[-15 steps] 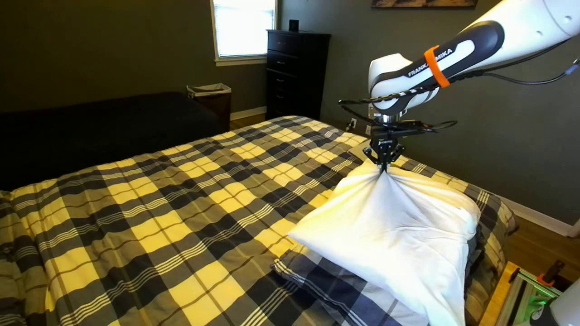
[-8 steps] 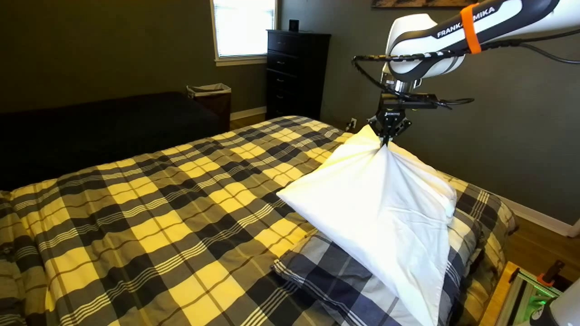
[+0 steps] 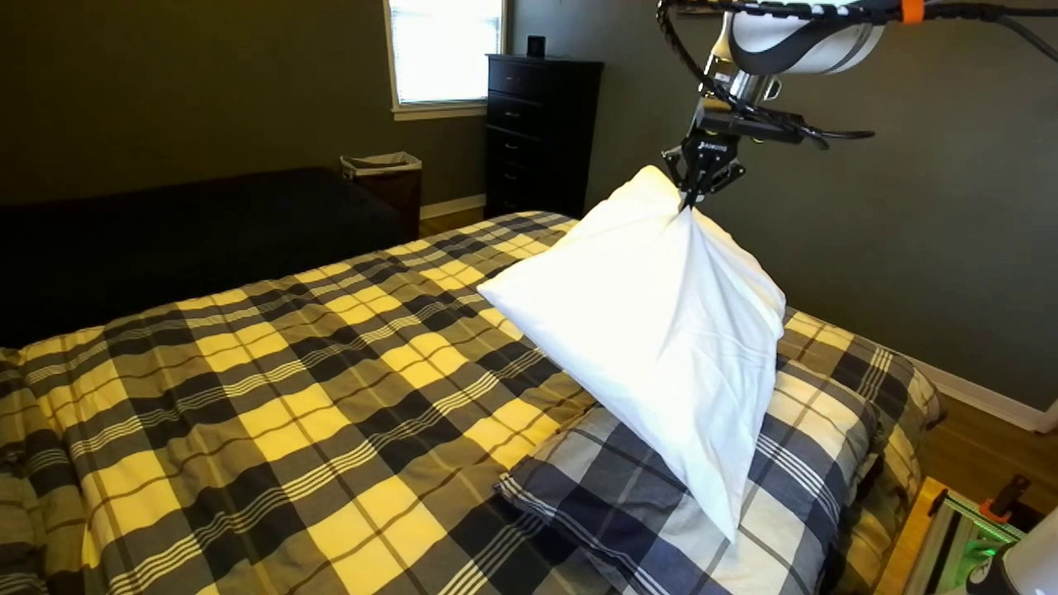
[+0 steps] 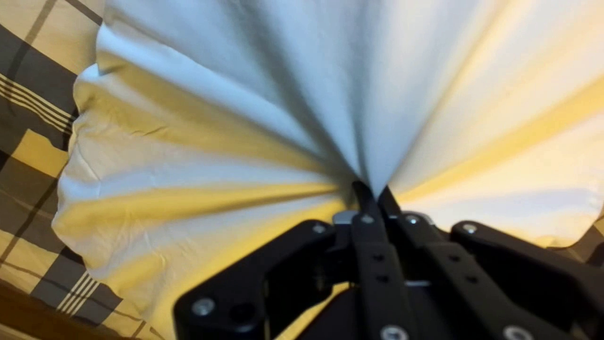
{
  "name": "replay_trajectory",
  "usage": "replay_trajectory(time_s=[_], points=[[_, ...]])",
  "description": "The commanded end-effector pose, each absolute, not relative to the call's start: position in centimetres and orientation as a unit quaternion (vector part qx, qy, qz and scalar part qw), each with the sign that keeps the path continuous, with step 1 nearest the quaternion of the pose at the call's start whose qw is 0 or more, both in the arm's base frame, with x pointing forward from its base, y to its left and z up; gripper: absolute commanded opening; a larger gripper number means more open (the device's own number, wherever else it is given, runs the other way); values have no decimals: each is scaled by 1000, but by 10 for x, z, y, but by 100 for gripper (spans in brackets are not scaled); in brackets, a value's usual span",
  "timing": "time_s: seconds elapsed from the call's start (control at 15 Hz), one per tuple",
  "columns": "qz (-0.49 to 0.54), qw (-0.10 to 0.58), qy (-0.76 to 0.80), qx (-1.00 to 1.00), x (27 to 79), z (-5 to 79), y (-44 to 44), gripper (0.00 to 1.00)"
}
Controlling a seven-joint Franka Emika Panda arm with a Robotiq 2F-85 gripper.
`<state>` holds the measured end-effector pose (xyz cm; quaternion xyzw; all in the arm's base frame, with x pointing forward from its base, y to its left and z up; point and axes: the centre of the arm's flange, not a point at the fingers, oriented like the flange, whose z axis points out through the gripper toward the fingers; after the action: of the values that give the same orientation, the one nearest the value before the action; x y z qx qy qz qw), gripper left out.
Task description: Put the white pillow and book on the bed
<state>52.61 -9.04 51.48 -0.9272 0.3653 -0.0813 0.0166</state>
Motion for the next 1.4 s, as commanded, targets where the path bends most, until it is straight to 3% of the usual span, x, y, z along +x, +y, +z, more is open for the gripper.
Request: replay_trajectory(time_s=[0.0,0.93,1.33], points=[[-112,52,384,-915,537,553,-86,1],[-165,146,413,-884,581,600,-79,1],[-175,162,423,-874,630,588,-82,1]])
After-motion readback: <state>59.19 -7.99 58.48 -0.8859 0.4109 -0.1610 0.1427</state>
